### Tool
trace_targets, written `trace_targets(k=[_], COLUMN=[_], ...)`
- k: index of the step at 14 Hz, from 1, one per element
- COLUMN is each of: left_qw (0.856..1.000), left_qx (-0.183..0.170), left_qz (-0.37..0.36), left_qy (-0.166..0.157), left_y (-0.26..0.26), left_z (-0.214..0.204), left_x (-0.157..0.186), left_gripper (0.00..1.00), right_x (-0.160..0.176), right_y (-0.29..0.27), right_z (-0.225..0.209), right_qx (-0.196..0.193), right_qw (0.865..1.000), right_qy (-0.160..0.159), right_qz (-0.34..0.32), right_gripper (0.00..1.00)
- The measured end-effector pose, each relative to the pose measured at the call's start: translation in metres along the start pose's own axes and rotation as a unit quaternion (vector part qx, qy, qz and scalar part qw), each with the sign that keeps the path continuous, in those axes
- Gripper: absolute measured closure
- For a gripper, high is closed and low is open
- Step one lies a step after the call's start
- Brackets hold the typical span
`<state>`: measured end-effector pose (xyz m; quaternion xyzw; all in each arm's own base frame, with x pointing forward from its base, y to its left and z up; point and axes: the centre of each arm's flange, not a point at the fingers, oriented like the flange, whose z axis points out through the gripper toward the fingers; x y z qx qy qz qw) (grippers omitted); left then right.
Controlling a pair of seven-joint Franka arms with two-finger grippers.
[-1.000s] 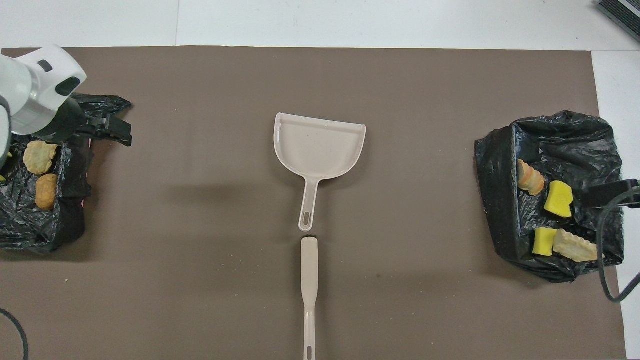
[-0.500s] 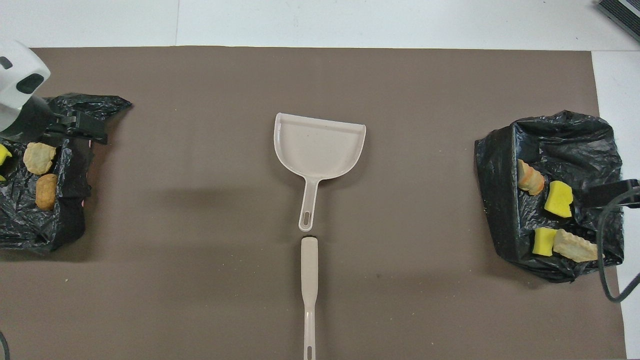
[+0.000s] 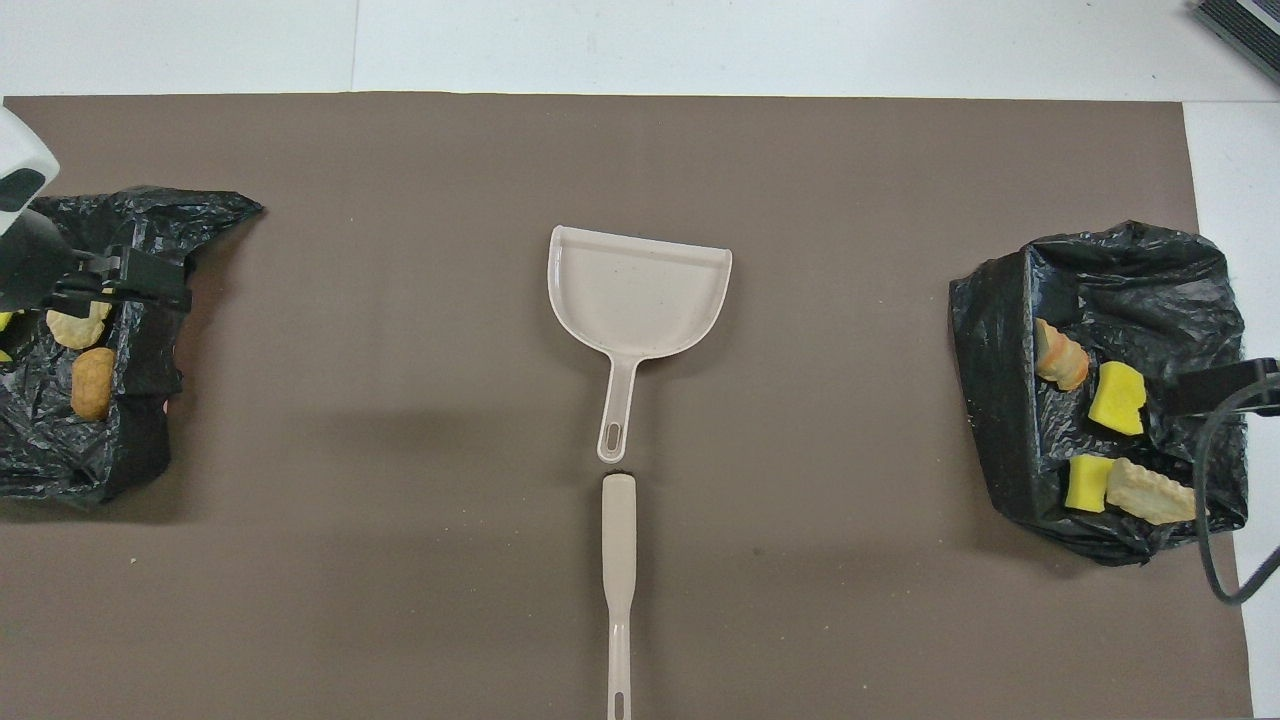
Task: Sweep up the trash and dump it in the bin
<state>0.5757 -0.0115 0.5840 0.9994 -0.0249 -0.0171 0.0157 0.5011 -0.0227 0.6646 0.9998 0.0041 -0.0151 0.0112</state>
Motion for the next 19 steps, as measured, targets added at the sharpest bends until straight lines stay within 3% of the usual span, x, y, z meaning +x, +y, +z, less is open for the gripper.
trace_targets(k=[5, 19], left_qw=[1.0, 0.999], left_qx=[0.003, 0.003], left_qz=[0.014, 0.036], left_qy=[-0.015, -0.015], left_y=[0.002, -0.004], left_z=[-0.008, -0.015], left_x=[-0.011, -0.017], left_gripper=[0.0, 0.0], right_x=[0.0, 0.0], right_y=[0.001, 0.002], right_z=[0.0, 0.0], right_qx=[0.0, 0.0], right_qw=[1.0, 1.0], right_qy=[0.0, 0.0], right_qz=[0.001, 0.002], right_gripper=[0.0, 0.0])
